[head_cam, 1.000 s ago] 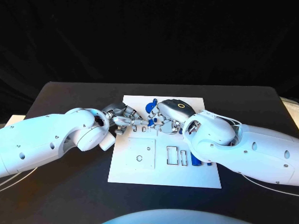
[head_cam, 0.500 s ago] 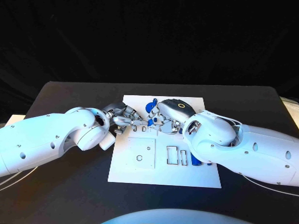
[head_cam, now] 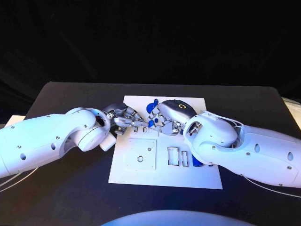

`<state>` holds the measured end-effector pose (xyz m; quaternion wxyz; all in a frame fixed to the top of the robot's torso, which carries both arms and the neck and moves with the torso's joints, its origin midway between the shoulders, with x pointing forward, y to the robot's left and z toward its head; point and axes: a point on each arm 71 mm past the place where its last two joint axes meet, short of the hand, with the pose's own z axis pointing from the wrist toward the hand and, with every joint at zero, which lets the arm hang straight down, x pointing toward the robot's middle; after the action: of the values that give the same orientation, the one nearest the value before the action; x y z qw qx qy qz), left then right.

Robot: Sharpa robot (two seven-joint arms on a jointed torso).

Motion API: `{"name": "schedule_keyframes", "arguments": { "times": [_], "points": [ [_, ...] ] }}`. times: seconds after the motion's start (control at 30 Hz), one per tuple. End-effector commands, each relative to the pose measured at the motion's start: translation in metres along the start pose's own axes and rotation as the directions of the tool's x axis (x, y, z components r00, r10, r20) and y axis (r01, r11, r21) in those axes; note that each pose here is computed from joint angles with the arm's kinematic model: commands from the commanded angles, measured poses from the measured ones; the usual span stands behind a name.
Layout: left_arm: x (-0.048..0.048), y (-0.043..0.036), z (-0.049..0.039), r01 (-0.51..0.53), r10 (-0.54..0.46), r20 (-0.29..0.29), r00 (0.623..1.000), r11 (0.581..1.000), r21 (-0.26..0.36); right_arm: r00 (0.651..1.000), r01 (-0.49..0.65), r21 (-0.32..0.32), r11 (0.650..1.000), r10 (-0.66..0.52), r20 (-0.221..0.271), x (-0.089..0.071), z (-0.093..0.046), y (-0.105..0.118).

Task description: Assemble the parts on the task board

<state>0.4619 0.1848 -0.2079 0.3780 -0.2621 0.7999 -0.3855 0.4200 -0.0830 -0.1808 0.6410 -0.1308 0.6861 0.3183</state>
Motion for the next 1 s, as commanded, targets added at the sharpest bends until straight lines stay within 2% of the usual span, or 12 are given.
{"name": "schedule_keyframes", "arguments": {
  "times": [0.03,1.0],
  "points": [
    [0.0009,0.0012,0.0005,-0.01,0.01,-0.002,1.0,1.0,-0.013,1.0,0.008,-0.011,1.0,-0.008,0.012,-0.0019,0.0002,0.0028],
    [0.0018,0.0003,0.0039,-0.015,0.015,0.002,1.0,0.999,-0.03,1.0,0.022,-0.016,1.0,-0.022,-0.01,0.0,0.0012,0.0072]
  ]
}}
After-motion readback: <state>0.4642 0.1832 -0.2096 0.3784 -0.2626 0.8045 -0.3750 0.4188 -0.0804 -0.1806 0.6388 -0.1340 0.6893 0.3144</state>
